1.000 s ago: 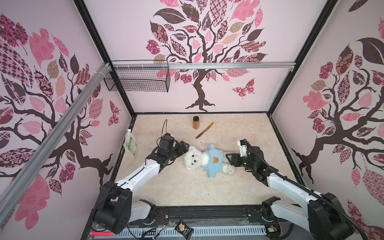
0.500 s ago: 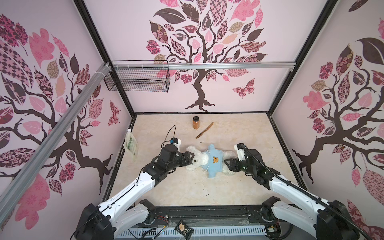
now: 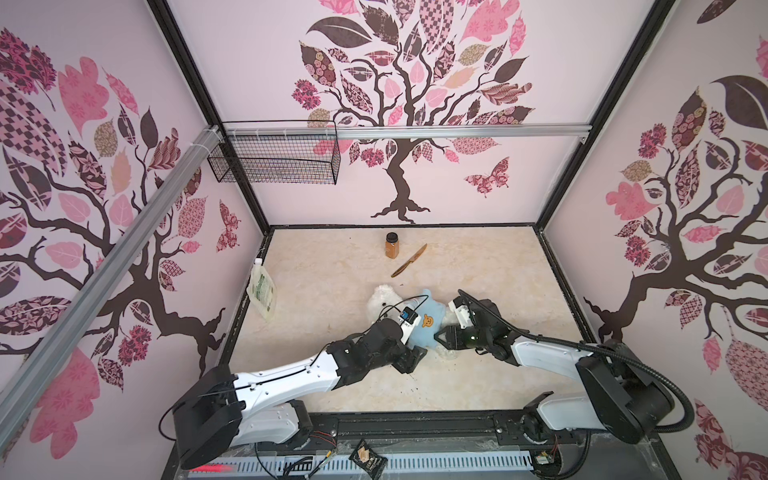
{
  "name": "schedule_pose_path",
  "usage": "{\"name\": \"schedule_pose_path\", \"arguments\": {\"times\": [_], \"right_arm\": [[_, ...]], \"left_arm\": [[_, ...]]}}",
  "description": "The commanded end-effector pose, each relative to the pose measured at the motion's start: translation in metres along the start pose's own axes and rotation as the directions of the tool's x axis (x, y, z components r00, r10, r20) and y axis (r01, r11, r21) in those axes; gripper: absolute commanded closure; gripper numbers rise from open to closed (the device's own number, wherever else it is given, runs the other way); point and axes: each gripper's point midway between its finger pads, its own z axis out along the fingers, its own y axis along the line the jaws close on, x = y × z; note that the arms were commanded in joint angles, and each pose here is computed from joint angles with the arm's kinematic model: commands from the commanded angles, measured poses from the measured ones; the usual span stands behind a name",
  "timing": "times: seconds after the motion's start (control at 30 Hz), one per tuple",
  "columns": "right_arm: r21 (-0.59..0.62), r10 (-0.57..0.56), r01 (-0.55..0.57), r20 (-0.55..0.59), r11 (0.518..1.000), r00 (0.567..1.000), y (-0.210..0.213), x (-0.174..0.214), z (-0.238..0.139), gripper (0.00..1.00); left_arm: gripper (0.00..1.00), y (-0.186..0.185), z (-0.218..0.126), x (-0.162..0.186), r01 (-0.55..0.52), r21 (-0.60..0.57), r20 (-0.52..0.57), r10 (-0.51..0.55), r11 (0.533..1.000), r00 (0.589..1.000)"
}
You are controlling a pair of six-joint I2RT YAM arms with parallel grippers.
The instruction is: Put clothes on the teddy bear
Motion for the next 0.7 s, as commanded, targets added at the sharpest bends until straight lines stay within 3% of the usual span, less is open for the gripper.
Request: {"name": "schedule_pose_path", "arguments": {"times": [0.0,0.23,0.3,0.4,0.53,0.67], "right_arm": [[-0.204,0.032,-0.038,-0.033,0.978,0.999,0.034,0.003,0.001,0.5],[-0.331,-0.041,0.033,-0.018,0.943,0.999,0.067,-0.001,-0.011,0.58],[-0.281,-0.072,0.068,-0.003,0.957,0.997,0.062,-0.005,-0.013,0.59],[-0.167,-0.138,0.143,0.041,0.976,0.99,0.053,-0.019,-0.019,0.59],[-0.052,-0.228,0.238,0.152,0.97,0.962,0.051,-0.046,-0.035,0.56],[0.031,-0.261,0.261,0.229,0.965,0.938,0.046,-0.066,-0.041,0.53]], "left_arm": [[0.32,0.024,0.007,0.008,0.04,-0.12,0.013,-0.039,0.992,0.999],[0.3,0.065,0.01,0.024,0.254,-0.23,0.012,-0.259,0.94,0.966],[0.3,0.076,0.01,0.028,0.327,-0.223,0.009,-0.333,0.918,0.943],[0.3,0.075,0.01,0.032,0.356,-0.197,-0.004,-0.364,0.913,0.931],[0.3,0.071,0.013,0.038,0.399,-0.148,-0.017,-0.406,0.905,0.914],[0.31,0.072,0.021,0.037,0.448,-0.091,-0.026,-0.452,0.889,0.892]]}}
